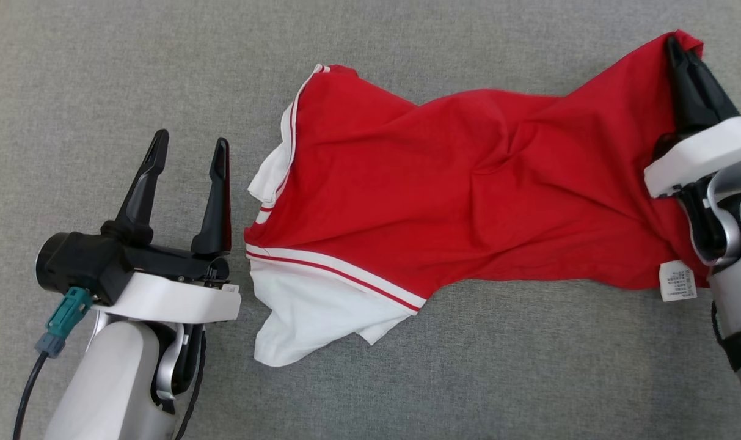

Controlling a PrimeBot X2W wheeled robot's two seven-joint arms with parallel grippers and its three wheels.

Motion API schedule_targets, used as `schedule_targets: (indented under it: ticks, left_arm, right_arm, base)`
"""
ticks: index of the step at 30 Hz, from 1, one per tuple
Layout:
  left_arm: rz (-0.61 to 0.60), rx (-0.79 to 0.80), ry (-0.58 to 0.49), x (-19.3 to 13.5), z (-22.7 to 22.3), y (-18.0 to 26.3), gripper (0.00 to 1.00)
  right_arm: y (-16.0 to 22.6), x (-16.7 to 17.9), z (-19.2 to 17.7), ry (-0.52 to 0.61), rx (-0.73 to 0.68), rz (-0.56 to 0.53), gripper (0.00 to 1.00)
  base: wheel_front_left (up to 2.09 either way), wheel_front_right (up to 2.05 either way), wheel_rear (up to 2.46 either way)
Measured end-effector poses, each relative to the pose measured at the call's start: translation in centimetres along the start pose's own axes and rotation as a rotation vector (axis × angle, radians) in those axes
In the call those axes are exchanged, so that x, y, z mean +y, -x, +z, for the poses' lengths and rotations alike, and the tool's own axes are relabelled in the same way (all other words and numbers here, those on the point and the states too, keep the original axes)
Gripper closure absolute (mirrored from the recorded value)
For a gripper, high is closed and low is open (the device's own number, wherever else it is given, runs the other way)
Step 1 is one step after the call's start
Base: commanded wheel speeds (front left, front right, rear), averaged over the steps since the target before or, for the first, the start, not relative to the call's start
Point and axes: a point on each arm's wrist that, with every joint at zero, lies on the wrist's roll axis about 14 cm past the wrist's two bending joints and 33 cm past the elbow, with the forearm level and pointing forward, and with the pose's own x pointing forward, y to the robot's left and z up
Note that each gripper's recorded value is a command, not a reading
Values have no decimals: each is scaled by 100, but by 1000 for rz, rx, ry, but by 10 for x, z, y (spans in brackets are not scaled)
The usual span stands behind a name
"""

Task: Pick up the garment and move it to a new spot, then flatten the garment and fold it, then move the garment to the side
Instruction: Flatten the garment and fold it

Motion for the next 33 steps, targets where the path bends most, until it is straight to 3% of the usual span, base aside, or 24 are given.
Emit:
schedule_targets:
  ticks: [2, 3, 4, 10, 19, 25, 33]
  left_arm:
    - [-1, 5, -1, 0, -3, -3, 0]
    - [-1, 9, -3, 1, -5, -3, 0]
    - [-4, 13, -4, 1, -7, -4, 0]
    - [-7, -2, 2, -1, -3, -4, 0]
    - [-15, -22, 1, -5, 10, 10, 0]
    - [-8, -33, -11, -4, 20, 29, 0]
    - [-5, -12, -5, -8, 21, 55, 0]
  right_arm:
    - [-8, -8, -10, -5, 24, -17, 100]
    - [-11, -10, -12, -6, 25, -19, 67]
    - [-13, -11, -13, -11, 23, -20, 0]
    - [-4, -11, -2, 17, -19, -10, 0]
    - [53, -21, 25, 94, -103, -24, 0]
    - [99, 1, 56, 104, -208, -15, 0]
    - [167, 30, 43, 44, -178, -49, 0]
  base:
    - [0, 0, 0]
    - [0, 0, 0]
    - [0, 0, 0]
    - [0, 0, 0]
    - [0, 0, 0]
    - [0, 0, 0]
    - [0, 0, 0]
